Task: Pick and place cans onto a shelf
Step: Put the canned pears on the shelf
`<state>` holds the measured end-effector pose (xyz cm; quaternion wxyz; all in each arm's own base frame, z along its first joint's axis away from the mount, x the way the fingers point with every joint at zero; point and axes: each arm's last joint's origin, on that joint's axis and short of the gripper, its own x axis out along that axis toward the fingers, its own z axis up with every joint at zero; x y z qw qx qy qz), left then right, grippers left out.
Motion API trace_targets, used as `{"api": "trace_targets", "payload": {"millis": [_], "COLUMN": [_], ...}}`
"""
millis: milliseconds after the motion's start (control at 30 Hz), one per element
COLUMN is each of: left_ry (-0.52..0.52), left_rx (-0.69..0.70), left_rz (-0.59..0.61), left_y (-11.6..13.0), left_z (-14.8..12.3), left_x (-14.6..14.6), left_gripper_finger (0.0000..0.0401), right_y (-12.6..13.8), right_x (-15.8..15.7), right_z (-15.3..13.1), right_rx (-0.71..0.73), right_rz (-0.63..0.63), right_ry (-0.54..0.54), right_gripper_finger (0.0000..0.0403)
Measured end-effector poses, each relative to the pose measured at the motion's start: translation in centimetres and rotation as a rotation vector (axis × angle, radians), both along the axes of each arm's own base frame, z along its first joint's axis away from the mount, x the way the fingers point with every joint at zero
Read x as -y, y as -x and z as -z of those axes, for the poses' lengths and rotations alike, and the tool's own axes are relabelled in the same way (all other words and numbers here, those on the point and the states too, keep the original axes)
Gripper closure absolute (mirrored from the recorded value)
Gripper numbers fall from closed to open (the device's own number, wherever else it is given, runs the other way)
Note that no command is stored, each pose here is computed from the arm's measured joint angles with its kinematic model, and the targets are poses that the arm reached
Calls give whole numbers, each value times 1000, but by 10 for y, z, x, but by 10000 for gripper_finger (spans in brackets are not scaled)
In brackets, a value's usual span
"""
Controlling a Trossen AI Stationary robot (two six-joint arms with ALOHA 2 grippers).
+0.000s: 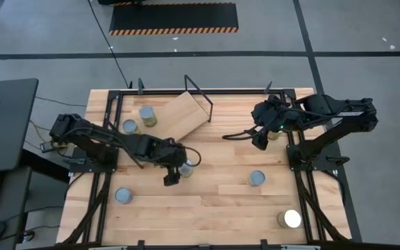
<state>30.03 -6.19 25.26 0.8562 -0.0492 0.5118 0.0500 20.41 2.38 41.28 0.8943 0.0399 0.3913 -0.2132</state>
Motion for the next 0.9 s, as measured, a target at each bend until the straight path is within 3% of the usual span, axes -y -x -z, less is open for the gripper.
{"api": "trace_targets", "payload": {"millis": [667,900], "left_ry": [-29,-29], "left_rx": [18,76], "left_rz": [35,24], "left_y": [3,-3], "left_z": [35,34], "left_x": [-12,-12], "left_gripper_finger": [9,9], "right_y": [0,-1], "right_x": [-2,-2], "right_z": [1,1], "right_rx": [8,13], "right_rz": [-3,2], "right_ry": [-72,-95], "right_gripper_finger": [44,44]}}
